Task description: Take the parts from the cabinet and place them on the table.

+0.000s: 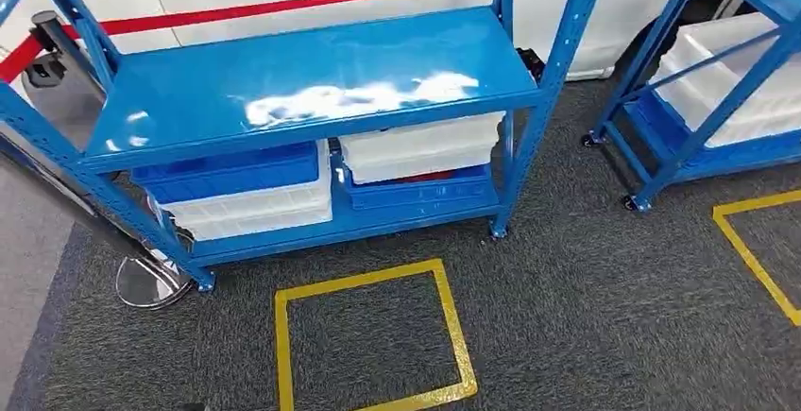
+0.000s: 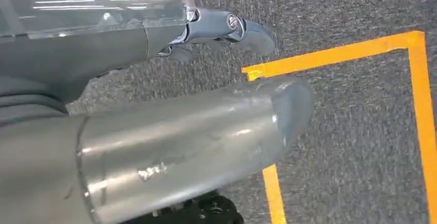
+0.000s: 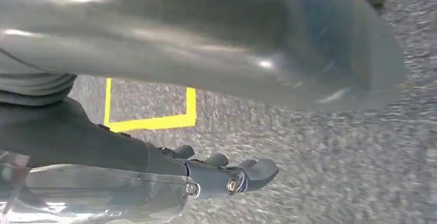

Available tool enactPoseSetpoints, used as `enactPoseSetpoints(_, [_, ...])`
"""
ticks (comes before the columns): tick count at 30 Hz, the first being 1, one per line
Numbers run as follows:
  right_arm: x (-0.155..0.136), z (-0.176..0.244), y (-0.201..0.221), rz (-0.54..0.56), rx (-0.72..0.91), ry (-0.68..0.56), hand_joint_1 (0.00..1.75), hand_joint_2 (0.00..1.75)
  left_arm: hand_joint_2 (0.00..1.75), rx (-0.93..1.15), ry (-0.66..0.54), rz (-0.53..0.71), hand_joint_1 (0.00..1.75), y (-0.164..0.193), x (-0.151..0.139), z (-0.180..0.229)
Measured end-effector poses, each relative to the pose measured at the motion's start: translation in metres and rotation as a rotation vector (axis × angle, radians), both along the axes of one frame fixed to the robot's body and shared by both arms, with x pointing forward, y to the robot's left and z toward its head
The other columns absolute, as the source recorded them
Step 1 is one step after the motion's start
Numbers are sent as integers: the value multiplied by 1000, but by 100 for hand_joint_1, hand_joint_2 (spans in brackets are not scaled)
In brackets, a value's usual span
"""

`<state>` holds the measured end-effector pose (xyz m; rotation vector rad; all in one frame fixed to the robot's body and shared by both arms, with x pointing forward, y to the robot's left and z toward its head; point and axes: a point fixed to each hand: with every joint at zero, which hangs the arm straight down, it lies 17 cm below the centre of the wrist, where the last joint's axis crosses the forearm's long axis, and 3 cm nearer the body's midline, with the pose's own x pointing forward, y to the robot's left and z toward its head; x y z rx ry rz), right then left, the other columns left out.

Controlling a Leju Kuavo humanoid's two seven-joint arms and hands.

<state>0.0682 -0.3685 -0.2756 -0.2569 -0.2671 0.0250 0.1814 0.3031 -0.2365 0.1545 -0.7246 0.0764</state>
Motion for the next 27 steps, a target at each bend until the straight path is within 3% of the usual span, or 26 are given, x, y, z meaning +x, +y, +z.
enactPoseSetpoints(27, [0,0,3,-29,7,-11,0,0,0,0,-3,2,0,0,3,1])
